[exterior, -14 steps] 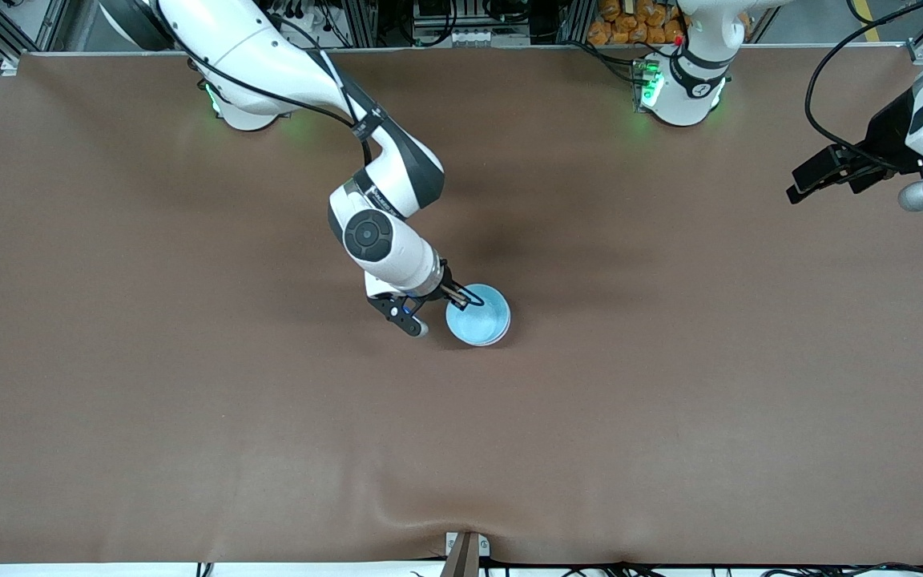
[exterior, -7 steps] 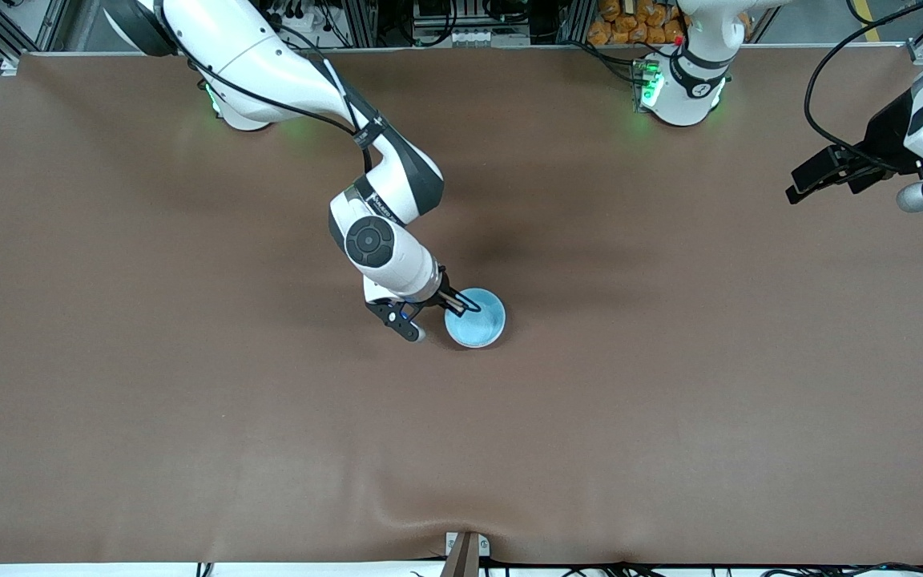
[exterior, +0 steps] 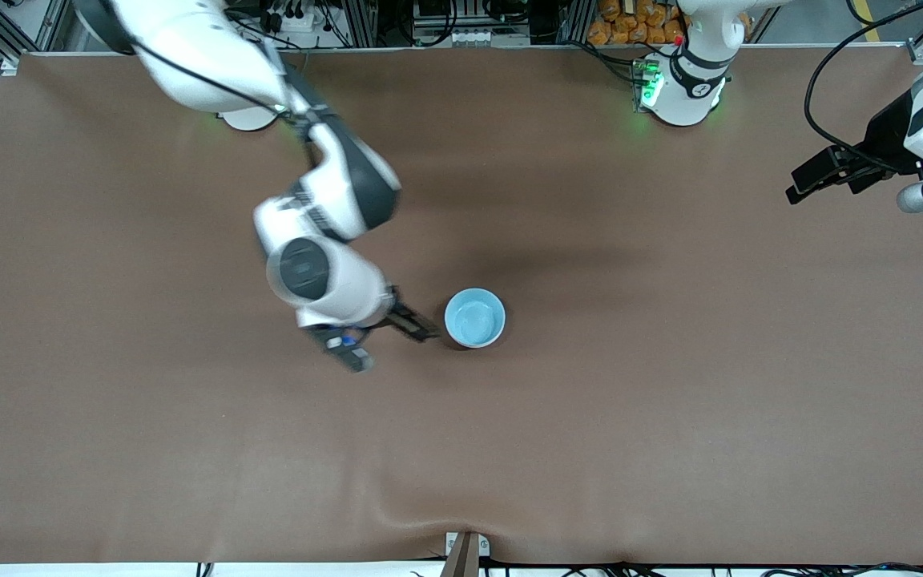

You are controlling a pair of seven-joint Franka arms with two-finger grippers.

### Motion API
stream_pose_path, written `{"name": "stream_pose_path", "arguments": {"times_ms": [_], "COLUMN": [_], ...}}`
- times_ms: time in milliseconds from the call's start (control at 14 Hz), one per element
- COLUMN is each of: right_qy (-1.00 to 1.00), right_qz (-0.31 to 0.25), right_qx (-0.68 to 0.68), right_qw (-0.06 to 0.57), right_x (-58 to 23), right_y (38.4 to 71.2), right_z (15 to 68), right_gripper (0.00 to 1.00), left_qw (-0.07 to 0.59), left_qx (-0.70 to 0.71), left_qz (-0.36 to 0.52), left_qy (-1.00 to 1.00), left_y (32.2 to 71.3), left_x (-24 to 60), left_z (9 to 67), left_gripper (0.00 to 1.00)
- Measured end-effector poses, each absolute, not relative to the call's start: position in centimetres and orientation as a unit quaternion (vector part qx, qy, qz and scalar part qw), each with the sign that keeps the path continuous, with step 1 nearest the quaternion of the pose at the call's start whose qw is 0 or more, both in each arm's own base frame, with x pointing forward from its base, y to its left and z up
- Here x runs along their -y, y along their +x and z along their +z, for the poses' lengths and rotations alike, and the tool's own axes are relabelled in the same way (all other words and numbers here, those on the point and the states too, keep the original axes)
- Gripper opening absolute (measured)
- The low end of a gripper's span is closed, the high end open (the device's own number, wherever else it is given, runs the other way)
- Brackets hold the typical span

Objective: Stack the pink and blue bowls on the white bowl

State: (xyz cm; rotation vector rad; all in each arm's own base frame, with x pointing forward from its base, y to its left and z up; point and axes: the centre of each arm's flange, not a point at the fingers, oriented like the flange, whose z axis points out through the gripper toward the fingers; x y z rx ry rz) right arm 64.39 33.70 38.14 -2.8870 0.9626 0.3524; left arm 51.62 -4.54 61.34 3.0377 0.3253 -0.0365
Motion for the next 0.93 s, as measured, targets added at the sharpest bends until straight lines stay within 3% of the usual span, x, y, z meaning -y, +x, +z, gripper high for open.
{"name": "stream_pose_path", "arguments": {"times_ms": [143, 429, 929], "right_qy": [-0.948, -0.966, -0.993], "right_qz": [0.140, 0.136, 0.107], "right_qx": [-0.286, -0.220, -0.052], "right_qw": [0.026, -0.012, 0.021], "right_x": [-27.1, -21.1, -5.8], "right_y": [65.6, 64.6, 62.5], "right_z": [41.7, 48.3, 58.8], "right_gripper": [1.00, 1.00, 1.00], "left_qw": [0.043, 0.043, 0.043], "left_qx": [-0.107, -0.107, -0.107], "left_qz": [-0.012, -0.012, -0.013], "left_qy": [0.993, 0.993, 0.993], "left_y": [51.6, 51.6, 51.6], "left_x": [4.5, 4.5, 4.5], "left_z": [61.3, 61.3, 61.3], "left_gripper": [1.00, 1.00, 1.00]}}
